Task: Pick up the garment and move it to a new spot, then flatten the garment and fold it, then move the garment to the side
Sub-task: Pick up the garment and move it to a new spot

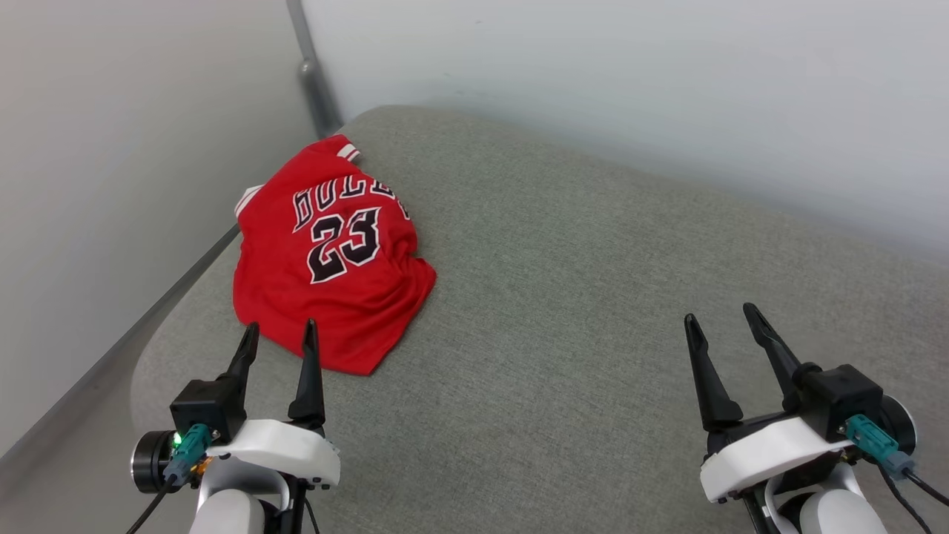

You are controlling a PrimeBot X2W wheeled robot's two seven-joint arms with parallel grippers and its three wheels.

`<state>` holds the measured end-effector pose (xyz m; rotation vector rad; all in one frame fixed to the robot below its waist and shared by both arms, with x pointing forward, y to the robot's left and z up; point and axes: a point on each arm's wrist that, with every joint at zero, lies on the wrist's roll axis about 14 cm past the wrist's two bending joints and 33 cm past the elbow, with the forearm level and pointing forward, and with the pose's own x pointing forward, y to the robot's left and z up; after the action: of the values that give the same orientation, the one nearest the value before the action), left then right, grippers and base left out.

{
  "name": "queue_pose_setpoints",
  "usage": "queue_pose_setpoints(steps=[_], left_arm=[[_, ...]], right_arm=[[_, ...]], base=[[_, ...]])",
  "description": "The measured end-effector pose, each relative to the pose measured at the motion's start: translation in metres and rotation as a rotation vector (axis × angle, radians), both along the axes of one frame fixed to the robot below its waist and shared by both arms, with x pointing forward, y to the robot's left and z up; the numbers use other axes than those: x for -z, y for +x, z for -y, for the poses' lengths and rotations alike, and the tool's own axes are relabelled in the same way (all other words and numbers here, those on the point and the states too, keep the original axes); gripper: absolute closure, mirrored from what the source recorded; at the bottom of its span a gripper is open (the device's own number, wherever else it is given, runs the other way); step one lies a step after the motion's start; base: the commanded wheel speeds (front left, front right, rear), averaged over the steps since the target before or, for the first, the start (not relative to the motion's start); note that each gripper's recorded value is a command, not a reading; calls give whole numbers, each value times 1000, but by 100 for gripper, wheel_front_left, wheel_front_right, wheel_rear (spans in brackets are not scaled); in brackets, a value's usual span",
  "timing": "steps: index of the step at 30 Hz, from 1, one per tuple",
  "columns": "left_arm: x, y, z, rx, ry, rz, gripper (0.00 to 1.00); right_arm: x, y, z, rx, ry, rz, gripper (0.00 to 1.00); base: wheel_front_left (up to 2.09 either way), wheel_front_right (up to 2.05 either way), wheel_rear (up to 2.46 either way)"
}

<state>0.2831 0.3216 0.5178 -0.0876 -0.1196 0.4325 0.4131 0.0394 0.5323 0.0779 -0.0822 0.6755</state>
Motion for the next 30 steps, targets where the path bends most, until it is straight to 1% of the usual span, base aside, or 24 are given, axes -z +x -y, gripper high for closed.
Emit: queue_pose_setpoints(steps=[4, 7, 11, 14, 16, 19, 22, 24, 27, 30], left_arm=[[2, -11, -11, -41, -2, -8, 0], [3, -12, -12, -44, -3, -12, 0], [4, -10, -14, -46, 3, -19, 0], [-1, -1, -13, -33, 22, -14, 0], [-10, 10, -14, -13, 41, 3, 0], [-32, 33, -20, 22, 100, 31, 0], [-57, 63, -28, 61, 158, 57, 0], [-63, 84, -33, 88, 193, 39, 0], [-57, 119, -37, 141, 203, -56, 0], [-34, 149, -42, 189, 153, -203, 0]], right_arm=[[2, -1, -10, -29, 0, -6, 0], [3, 0, -12, -34, 2, -8, 0], [5, 1, -12, -33, 0, -14, 0], [7, 3, -9, -25, -4, -19, 0], [7, 5, -8, -21, -8, -21, 0], [8, 9, -7, -16, -14, -21, 0], [8, 17, -4, -6, -19, -16, 0], [12, 22, -2, 2, -27, -20, 0], [18, 32, 5, 22, -29, -33, 0], [30, 43, 15, 47, -32, -54, 0]], base=[[0, 0, 0], [0, 0, 0], [0, 0, 0], [0, 0, 0], [0, 0, 0], [0, 0, 0], [0, 0, 0], [0, 0, 0], [0, 0, 0], [0, 0, 0]])
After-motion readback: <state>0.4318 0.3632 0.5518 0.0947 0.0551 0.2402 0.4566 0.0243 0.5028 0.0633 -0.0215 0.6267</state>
